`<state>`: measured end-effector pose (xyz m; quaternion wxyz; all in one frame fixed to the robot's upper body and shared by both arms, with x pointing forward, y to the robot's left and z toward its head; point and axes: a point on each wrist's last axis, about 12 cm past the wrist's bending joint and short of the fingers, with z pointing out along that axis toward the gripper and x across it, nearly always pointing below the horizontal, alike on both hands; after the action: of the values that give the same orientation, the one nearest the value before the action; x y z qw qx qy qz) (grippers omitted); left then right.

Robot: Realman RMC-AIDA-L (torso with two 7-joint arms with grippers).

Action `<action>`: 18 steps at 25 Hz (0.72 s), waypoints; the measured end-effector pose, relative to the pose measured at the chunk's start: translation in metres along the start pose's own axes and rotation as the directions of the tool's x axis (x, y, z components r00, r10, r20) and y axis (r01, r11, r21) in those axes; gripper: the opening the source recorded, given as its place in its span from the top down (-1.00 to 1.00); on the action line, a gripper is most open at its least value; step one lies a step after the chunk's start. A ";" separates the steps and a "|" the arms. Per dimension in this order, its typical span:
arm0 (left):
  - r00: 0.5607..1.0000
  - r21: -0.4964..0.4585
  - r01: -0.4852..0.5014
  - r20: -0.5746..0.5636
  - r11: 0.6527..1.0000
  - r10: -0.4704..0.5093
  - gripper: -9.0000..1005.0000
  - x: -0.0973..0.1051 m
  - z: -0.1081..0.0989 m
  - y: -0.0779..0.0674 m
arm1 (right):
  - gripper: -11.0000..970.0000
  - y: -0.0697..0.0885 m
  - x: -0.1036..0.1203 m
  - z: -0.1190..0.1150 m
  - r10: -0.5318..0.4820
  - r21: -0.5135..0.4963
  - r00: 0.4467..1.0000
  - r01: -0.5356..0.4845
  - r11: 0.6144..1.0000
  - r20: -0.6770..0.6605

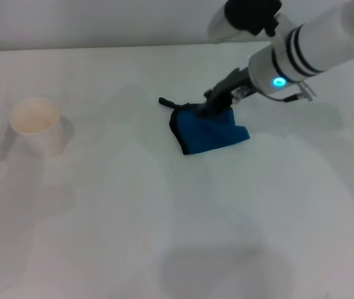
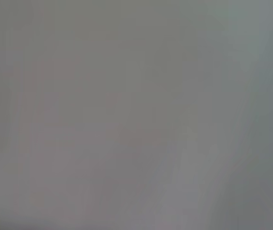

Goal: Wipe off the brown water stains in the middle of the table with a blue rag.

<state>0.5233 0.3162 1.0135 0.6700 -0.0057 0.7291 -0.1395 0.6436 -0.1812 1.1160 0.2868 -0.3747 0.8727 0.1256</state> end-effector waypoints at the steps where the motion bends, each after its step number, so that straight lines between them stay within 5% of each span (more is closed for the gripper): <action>1: 1.000 0.000 0.000 0.000 1.000 0.000 -0.77 0.000 0.000 0.000 | 0.30 -0.002 0.000 -0.004 0.023 0.001 0.999 -0.023 1.000 0.036; 5: 1.000 -0.001 0.002 0.000 1.000 -0.002 -0.77 0.000 -0.001 0.000 | 0.06 -0.016 0.003 -0.022 0.189 -0.018 0.959 -0.189 0.982 0.213; 9: 1.000 0.000 0.002 0.000 1.000 -0.002 -0.77 0.000 -0.001 0.000 | -0.24 -0.034 0.017 -0.046 0.435 -0.173 0.799 -0.400 0.900 0.415; 13: 1.000 -0.001 0.001 -0.001 1.000 -0.001 -0.77 0.000 -0.001 0.000 | -0.54 -0.045 0.046 -0.081 0.576 -0.431 0.510 -0.384 0.817 0.639; 15: 1.000 -0.001 0.000 -0.002 1.000 0.000 -0.77 0.000 0.000 0.000 | -0.65 -0.045 0.067 -0.093 0.559 -0.475 0.341 -0.302 0.827 0.756; 18: 1.000 0.000 -0.001 -0.002 1.000 0.001 -0.77 0.000 0.001 0.000 | -0.75 -0.044 0.100 -0.100 0.430 -0.378 0.142 -0.289 0.879 0.892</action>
<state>0.5245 0.3159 1.0137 0.6692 -0.0050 0.7299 -0.1392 0.5795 -0.3131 1.1367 0.6969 -0.0138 0.5646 0.4420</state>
